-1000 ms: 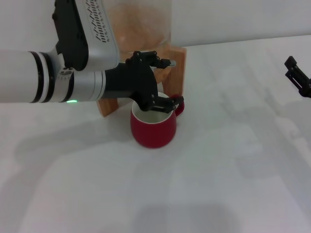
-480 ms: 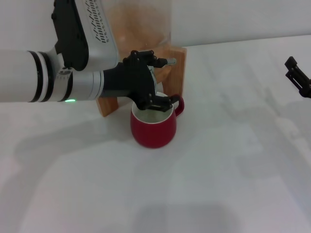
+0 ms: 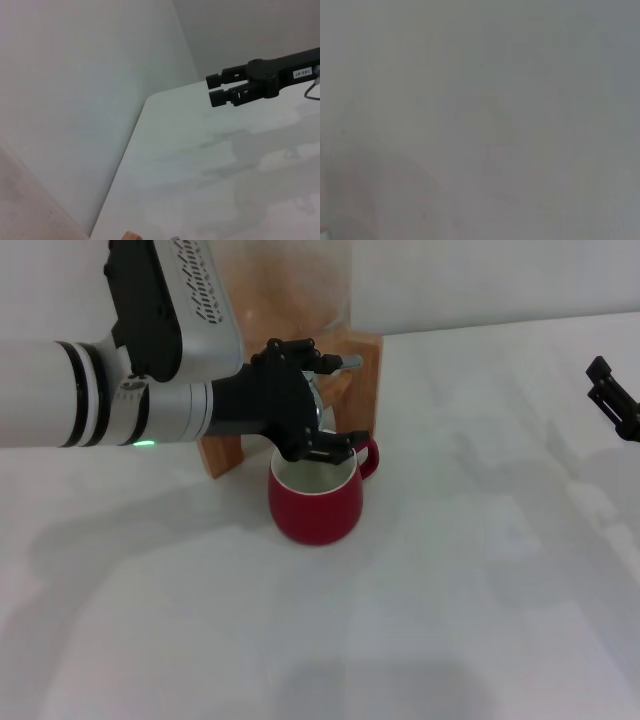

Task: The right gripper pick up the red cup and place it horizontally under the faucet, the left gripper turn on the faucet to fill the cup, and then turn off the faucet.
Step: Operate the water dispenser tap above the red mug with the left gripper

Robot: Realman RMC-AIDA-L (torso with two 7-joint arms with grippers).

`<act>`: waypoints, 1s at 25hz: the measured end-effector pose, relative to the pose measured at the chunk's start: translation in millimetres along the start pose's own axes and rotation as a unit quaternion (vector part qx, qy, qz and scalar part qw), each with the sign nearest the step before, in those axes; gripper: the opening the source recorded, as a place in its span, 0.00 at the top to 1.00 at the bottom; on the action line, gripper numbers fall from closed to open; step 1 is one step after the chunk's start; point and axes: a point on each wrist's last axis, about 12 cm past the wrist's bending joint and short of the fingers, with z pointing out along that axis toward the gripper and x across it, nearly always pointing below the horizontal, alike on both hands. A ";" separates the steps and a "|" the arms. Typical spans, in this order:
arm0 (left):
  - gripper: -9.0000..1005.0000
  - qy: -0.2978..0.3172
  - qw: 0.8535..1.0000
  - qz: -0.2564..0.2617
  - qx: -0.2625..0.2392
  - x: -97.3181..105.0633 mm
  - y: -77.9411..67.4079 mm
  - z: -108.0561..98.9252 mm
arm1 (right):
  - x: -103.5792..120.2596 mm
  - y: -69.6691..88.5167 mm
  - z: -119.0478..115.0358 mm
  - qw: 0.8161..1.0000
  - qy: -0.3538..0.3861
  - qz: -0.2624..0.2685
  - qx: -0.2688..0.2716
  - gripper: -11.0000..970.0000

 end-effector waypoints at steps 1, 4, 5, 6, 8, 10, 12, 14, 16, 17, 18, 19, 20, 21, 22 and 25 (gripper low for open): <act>0.13 0.000 1.000 0.000 0.000 0.0 0.1 0.0 | 0.0 0.0 0.0 1.000 0.000 0.000 0.000 0.13; 0.13 0.001 1.000 0.000 -0.001 0.1 0.3 0.0 | 0.0 0.0 0.0 1.000 0.000 0.000 0.000 0.13; 0.13 0.001 1.000 0.000 -0.001 0.2 0.3 0.0 | 0.0 0.0 0.0 1.000 0.000 0.000 0.000 0.13; 0.13 0.001 1.000 0.001 -0.001 0.2 0.3 0.0 | 0.0 0.0 0.0 1.000 0.000 0.000 0.000 0.13; 0.13 0.001 1.000 0.001 -0.001 0.2 0.3 0.0 | 0.0 0.1 0.0 1.000 0.000 0.000 0.000 0.13; 0.13 0.001 1.000 0.001 -0.001 0.2 0.3 0.0 | 0.0 0.0 0.0 1.000 0.000 0.000 0.000 0.13; 0.13 0.001 1.000 0.001 -0.002 0.2 0.3 0.0 | 0.0 0.0 0.0 1.000 0.000 0.000 0.000 0.13; 0.13 0.001 1.000 0.001 -0.003 0.2 0.5 0.1 | 0.0 0.0 0.0 1.000 0.000 0.000 0.000 0.13; 0.13 0.001 1.000 0.001 -0.004 0.5 0.7 0.5 | 0.0 0.0 0.0 1.000 0.000 0.000 0.000 0.13; 0.13 0.001 1.000 0.001 -0.005 0.8 0.7 1.1 | 0.0 0.0 0.0 1.000 0.000 0.000 0.000 0.13; 0.13 0.002 1.000 0.000 -0.004 0.9 0.6 2.0 | 0.0 0.0 0.0 1.000 0.000 0.000 0.000 0.13; 0.13 0.002 1.000 0.000 -0.003 1.1 0.6 2.7 | 0.0 0.0 0.0 1.000 0.000 0.000 0.000 0.13; 0.13 0.003 1.000 0.000 -0.001 1.0 0.7 4.0 | 0.0 0.0 0.0 1.000 0.000 0.000 0.000 0.13; 0.13 0.004 1.000 0.000 0.001 0.9 1.0 5.1 | 0.0 0.0 0.0 1.000 0.000 0.000 0.000 0.13; 0.13 0.005 1.000 0.000 0.003 0.7 1.3 6.4 | 0.0 0.0 0.0 1.000 0.000 0.000 0.000 0.13; 0.13 0.006 1.000 0.001 0.005 0.0 1.6 7.9 | 0.0 0.0 0.0 1.000 0.000 0.000 0.000 0.13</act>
